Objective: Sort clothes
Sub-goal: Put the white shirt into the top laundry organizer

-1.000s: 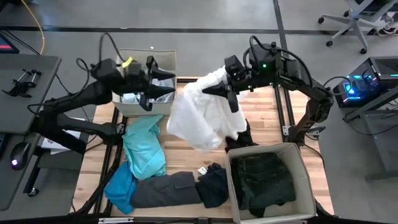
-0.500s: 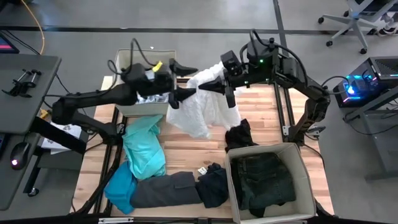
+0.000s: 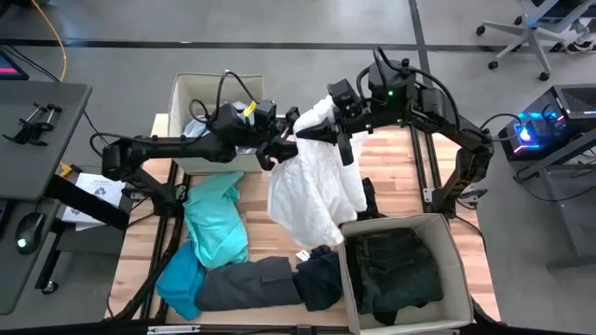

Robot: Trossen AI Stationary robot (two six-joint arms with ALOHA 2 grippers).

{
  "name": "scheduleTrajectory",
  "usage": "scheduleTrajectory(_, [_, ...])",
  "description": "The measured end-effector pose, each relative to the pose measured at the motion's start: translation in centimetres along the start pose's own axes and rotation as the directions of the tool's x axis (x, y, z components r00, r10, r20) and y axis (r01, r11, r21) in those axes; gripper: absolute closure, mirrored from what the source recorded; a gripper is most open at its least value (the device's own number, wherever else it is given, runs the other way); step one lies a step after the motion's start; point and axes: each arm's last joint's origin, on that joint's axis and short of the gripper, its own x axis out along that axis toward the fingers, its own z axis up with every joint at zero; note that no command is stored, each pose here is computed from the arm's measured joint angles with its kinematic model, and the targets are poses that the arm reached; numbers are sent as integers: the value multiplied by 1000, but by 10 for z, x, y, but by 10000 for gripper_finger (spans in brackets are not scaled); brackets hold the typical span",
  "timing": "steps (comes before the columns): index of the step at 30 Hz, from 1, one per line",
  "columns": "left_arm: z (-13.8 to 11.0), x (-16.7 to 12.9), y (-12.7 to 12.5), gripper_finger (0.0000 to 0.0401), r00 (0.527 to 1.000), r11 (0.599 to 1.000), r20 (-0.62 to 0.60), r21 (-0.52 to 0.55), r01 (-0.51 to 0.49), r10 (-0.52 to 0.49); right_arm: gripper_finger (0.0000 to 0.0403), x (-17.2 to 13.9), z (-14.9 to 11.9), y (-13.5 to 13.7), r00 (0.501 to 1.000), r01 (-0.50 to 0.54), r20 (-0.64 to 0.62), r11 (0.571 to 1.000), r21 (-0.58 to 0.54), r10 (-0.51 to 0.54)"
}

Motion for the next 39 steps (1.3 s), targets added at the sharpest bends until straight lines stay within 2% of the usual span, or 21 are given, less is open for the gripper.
scheduleTrajectory(4, [2, -1, -4, 279, 1000, 1000, 1, -12, 4, -4, 389, -1, -4, -2, 998, 50, -34, 998, 27, -49])
scheduleTrajectory(6, [4, -2, -6, 351, 1000, 1000, -2, -15, 0, 0, 371, -1, -5, -3, 997, 57, -51, 997, 45, -55])
scheduleTrajectory(7, [6, -2, -7, 375, 1000, 1000, 0, -14, 1, -1, 357, -1, -6, -3, 997, 58, -57, 997, 56, -55])
scheduleTrajectory(11, [14, -7, -15, 387, 1000, 1000, -8, -19, -8, 8, 280, -8, -6, 0, 997, 32, -75, 995, 96, -25])
scheduleTrajectory(15, [31, -16, -29, 398, 997, 997, 0, 16, -79, 79, 214, -35, -7, 6, 991, 54, -124, 992, 113, -40])
scheduleTrajectory(18, [56, -28, -46, 400, 990, 986, 37, 93, -142, 139, 196, -64, -6, 10, 983, 145, -137, 977, 153, -124])
scheduleTrajectory(21, [88, -40, -62, 401, 963, 941, 57, 205, -271, 265, 193, -93, -6, 15, 963, 256, -135, 952, 169, -235])
scheduleTrajectory(23, [113, -47, -74, 401, 928, 879, 77, 303, -369, 364, 193, -108, -6, 16, 944, 324, -121, 932, 161, -307])
scheduleTrajectory(25, [138, -55, -88, 401, 884, 790, 97, 413, -453, 456, 193, -118, -5, 18, 927, 373, -95, 915, 157, -362])
scheduleTrajectory(29, [188, -67, -114, 401, 781, 553, 163, 621, -556, 602, 192, -129, -3, 19, 898, 440, -59, 888, 135, -436])
scheduleTrajectory(32, [211, -74, -123, 401, 687, 379, 190, 716, -586, 702, 192, -128, -3, 18, 888, 459, -58, 882, 106, -456])
scheduleTrajectory(34, [217, -81, -122, 401, 593, 263, 188, 763, -590, 783, 192, -125, -3, 17, 887, 461, -65, 883, 89, -456])
scheduleTrajectory(36, [216, -88, -114, 401, 472, 169, 166, 791, -588, 866, 192, -120, -4, 15, 886, 463, -76, 883, 73, -458])
scheduleTrajectory(39, [202, -105, -91, 401, 250, 84, 74, 819, -567, 965, 192, -112, -6, 13, 883, 465, -96, 884, 51, -459])
